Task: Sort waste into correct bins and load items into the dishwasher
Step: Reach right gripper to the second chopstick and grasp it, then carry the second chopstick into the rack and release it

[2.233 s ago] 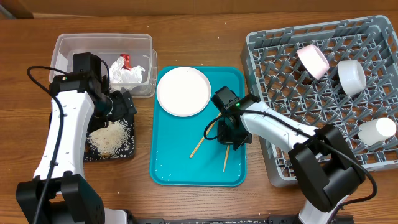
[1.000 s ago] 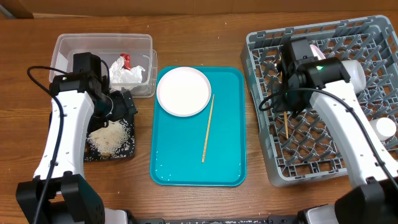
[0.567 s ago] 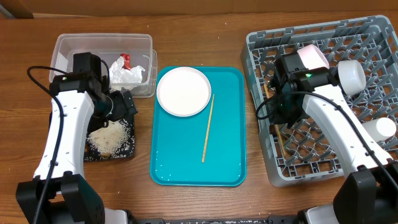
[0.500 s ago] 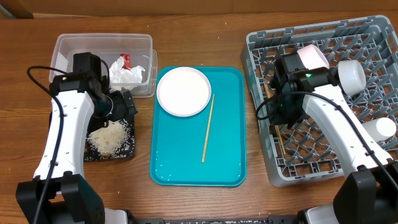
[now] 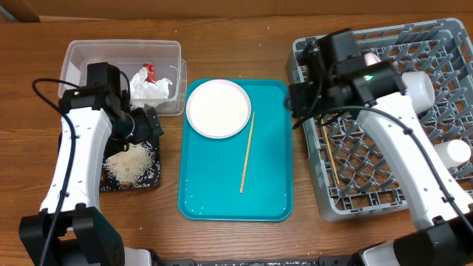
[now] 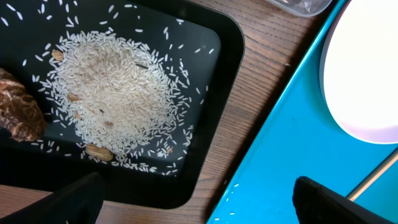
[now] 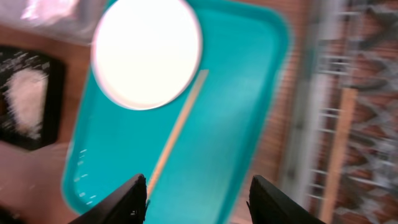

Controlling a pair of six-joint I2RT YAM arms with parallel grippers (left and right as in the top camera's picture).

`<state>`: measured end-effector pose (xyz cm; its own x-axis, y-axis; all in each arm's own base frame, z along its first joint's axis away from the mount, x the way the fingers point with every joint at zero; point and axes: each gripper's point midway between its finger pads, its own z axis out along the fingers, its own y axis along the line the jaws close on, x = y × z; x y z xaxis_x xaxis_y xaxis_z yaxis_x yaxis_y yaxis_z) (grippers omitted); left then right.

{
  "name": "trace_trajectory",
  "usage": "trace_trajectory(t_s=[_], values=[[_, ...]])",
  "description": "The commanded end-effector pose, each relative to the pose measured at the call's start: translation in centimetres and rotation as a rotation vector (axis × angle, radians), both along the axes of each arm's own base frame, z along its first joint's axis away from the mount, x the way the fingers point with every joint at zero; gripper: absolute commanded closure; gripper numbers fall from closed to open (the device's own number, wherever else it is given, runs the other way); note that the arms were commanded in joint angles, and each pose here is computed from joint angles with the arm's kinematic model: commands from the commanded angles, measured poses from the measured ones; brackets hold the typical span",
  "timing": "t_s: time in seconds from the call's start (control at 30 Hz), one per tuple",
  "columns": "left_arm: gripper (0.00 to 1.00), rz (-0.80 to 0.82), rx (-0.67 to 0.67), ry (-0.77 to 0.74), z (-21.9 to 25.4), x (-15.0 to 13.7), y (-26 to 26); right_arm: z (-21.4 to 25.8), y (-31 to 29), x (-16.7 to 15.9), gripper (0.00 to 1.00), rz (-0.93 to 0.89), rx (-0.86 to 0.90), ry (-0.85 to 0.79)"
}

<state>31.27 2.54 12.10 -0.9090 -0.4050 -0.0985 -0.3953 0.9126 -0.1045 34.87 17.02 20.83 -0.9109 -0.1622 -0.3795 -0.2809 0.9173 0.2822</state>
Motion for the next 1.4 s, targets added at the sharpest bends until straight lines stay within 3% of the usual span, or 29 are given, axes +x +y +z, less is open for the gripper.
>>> trace_trajectory(t_s=[0.0, 0.57, 0.67, 0.77, 0.97, 1.0, 1.2, 1.37], values=[[0.02, 0.018, -0.009, 0.000, -0.1, 0.2, 0.0, -1.9, 3.6, -1.4, 0.44, 0.027, 0.055, 0.087], [0.01, 0.018, -0.008, -0.001, -0.1, 0.2, 0.0, -18.5, 9.2, -5.7, 0.41, -0.011, -0.231, 0.456], [0.01, 0.018, -0.008, -0.001, -0.1, 0.2, 0.0, -20.0, 9.2, -6.2, 0.43, -0.003, -0.257, 0.484], [0.01, 0.018, -0.009, -0.001, -0.1, 0.2, 0.0, -21.0, 8.6, -6.4, 0.53, -0.046, -0.295, 0.506], [0.01, 0.018, -0.009, 0.000, -0.1, 0.2, 0.0, -21.1, 7.1, -6.4, 0.91, -0.109, -0.367, 0.502], [0.01, 0.018, -0.009, 0.000, -0.1, 0.2, 0.0, -21.1, 6.9, -6.5, 0.93, -0.110, -0.372, 0.507], [0.01, 0.018, -0.009, 0.000, -0.1, 0.1, 0.0, -19.0, 5.2, -6.1, 0.96, -0.103, -0.408, 0.498], [0.01, 0.018, -0.009, 0.000, -0.1, 0.2, 0.0, -12.9, 3.5, -4.1, 0.96, -0.064, -0.386, 0.385]])
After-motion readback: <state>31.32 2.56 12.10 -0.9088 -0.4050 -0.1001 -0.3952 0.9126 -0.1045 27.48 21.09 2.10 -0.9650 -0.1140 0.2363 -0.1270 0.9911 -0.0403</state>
